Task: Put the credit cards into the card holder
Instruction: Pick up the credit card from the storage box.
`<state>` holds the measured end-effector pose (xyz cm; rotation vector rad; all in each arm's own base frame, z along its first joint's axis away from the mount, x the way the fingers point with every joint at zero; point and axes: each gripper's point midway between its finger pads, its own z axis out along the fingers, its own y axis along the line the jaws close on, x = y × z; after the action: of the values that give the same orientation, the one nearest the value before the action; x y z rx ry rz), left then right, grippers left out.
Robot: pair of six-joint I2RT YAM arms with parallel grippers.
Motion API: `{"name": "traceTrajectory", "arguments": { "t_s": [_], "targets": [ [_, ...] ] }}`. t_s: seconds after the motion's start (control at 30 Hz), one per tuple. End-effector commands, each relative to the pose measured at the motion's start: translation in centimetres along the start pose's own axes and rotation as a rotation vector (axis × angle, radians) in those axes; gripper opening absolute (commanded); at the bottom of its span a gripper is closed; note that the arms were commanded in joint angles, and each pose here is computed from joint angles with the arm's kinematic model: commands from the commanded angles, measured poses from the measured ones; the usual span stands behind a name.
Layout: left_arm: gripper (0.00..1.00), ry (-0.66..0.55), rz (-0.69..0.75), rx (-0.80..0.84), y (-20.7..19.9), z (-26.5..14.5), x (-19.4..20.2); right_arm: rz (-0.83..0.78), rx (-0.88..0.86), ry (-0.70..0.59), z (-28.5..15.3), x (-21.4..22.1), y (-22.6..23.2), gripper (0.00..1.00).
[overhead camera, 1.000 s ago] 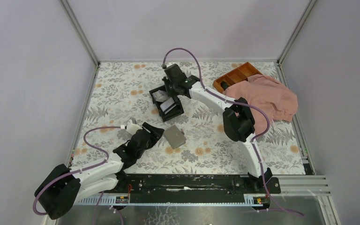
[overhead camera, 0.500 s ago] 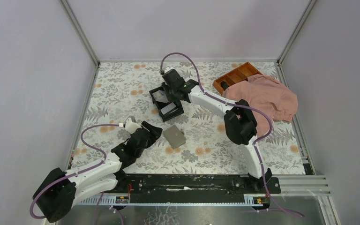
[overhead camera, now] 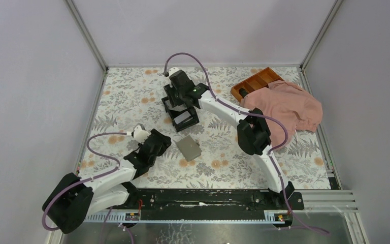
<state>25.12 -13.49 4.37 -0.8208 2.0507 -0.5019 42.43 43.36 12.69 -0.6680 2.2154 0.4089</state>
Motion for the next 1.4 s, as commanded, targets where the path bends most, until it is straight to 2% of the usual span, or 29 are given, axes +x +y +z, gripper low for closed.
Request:
{"name": "traceTrajectory", "arguments": {
  "t_s": [0.0, 0.53, 1.07, 1.37],
  "targets": [
    [0.64, -0.062, -0.041, 0.038, -2.0, 1.5, -3.1, 0.026, -0.061, -0.047, 1.1, -2.7, -0.1, 0.51],
    [0.49, -0.061, -0.111, -0.002, -3.2, 7.6, -6.2, 0.114, -0.115, -0.017, 4.6, -1.7, -2.1, 0.54],
    [0.45, -0.013, -0.129, -0.014, -3.9, 11.4, -6.1, 0.177, -0.173, 0.061, 6.0, 0.8, -1.7, 0.54],
    [0.45, 0.002, -0.131, 0.002, -4.6, 11.9, -6.1, 0.209, -0.211, 0.073, 5.4, 1.1, -0.9, 0.45]
  ]
}}
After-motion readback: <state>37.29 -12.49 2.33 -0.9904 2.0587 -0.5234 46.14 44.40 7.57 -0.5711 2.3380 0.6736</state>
